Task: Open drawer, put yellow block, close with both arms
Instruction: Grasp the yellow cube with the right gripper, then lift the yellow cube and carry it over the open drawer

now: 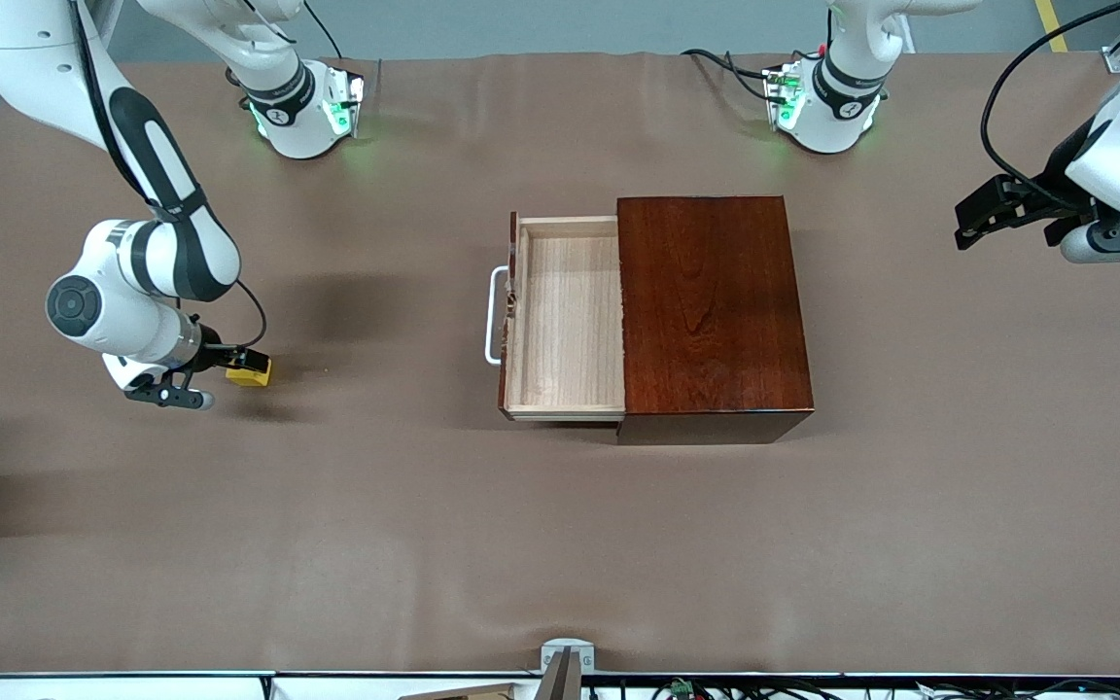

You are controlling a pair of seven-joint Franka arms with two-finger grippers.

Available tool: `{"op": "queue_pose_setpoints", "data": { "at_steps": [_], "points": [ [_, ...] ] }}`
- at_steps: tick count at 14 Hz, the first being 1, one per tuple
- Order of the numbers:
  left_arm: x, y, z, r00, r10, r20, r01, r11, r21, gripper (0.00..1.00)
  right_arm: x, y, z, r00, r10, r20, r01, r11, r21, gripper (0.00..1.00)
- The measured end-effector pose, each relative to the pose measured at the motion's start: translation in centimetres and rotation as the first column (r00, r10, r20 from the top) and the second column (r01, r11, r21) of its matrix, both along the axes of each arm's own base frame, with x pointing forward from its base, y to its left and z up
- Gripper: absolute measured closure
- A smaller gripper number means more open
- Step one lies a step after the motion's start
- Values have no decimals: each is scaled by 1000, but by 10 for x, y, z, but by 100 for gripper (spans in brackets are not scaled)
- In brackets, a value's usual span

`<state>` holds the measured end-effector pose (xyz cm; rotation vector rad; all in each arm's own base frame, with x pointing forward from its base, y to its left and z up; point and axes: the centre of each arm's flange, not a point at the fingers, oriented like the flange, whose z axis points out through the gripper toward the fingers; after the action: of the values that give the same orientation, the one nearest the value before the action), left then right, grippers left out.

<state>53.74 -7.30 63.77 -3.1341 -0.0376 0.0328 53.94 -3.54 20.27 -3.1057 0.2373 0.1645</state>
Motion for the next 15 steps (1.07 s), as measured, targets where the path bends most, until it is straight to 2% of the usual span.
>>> {"op": "queue_pose_setpoints", "data": {
  "at_steps": [1, 5, 6, 9, 15],
  "points": [
    [0, 0, 0, 1000, 0, 0, 0, 1000, 0, 0, -1, 0, -4, 1000, 0, 6, 0, 1000, -1, 0],
    [0, 0, -1, 1000, 0, -1, 0, 1000, 0, 0, -3, 2, -8, 1000, 4, 2, -4, 1000, 0, 41],
    [0, 0, -1, 1000, 0, -3, 0, 1000, 0, 0, -4, 4, -7, 1000, 7, -9, -7, 1000, 2, 44],
    [0, 0, -3, 1000, 0, -6, 0, 1000, 1, 0, -2, 24, 11, 995, 27, -92, -26, 1000, 16, 44],
    [1, -1, -8, 1000, -2, -15, 2, 1000, 2, 0, 16, 116, 104, 985, -53, -167, 49, 998, -31, 44]
  ]
}}
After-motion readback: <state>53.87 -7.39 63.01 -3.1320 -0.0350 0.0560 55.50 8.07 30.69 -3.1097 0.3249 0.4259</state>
